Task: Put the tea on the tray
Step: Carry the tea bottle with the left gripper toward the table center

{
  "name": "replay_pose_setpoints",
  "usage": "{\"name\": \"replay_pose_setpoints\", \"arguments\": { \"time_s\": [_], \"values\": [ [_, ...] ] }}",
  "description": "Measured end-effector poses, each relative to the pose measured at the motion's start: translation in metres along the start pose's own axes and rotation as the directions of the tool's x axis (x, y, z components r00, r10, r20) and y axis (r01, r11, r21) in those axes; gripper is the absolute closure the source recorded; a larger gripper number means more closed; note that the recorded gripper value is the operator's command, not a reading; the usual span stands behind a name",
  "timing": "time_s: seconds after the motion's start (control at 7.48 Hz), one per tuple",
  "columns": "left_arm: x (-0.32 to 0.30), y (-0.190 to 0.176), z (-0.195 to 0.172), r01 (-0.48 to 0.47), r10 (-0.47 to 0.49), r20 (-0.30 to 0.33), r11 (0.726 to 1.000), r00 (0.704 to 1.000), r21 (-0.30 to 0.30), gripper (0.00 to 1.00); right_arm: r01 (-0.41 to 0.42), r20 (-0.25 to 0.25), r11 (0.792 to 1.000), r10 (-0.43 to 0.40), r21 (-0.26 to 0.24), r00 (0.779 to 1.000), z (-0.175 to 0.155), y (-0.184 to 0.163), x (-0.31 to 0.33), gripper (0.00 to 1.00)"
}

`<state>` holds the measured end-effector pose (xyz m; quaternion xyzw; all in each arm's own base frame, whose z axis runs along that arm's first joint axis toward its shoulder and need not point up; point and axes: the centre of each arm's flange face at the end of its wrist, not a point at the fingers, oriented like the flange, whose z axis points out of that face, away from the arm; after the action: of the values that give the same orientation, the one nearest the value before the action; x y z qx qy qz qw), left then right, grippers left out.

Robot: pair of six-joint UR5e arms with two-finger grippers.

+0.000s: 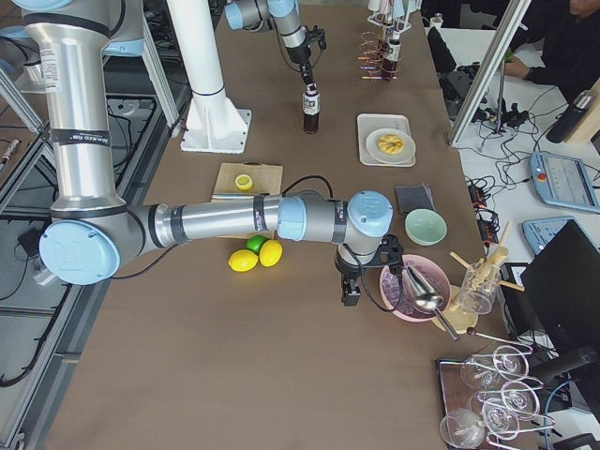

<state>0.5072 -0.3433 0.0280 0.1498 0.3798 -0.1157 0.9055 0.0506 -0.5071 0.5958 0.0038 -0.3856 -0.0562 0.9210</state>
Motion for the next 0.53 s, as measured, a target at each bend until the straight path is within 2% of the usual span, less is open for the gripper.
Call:
{"name": "replay_pose_setpoints", "arguments": {
  "time_s": [0.53],
  "values": [
    [0.0028, 0.0175, 0.0113, -0.027, 0.027, 0.002, 0.999, 1.000, -0.020, 1.00, -0.007, 0.001, 1.000, 0.007, -0.008, 1.000, 0.0042, 0.0041, 0.0041, 0.00]
  ]
}}
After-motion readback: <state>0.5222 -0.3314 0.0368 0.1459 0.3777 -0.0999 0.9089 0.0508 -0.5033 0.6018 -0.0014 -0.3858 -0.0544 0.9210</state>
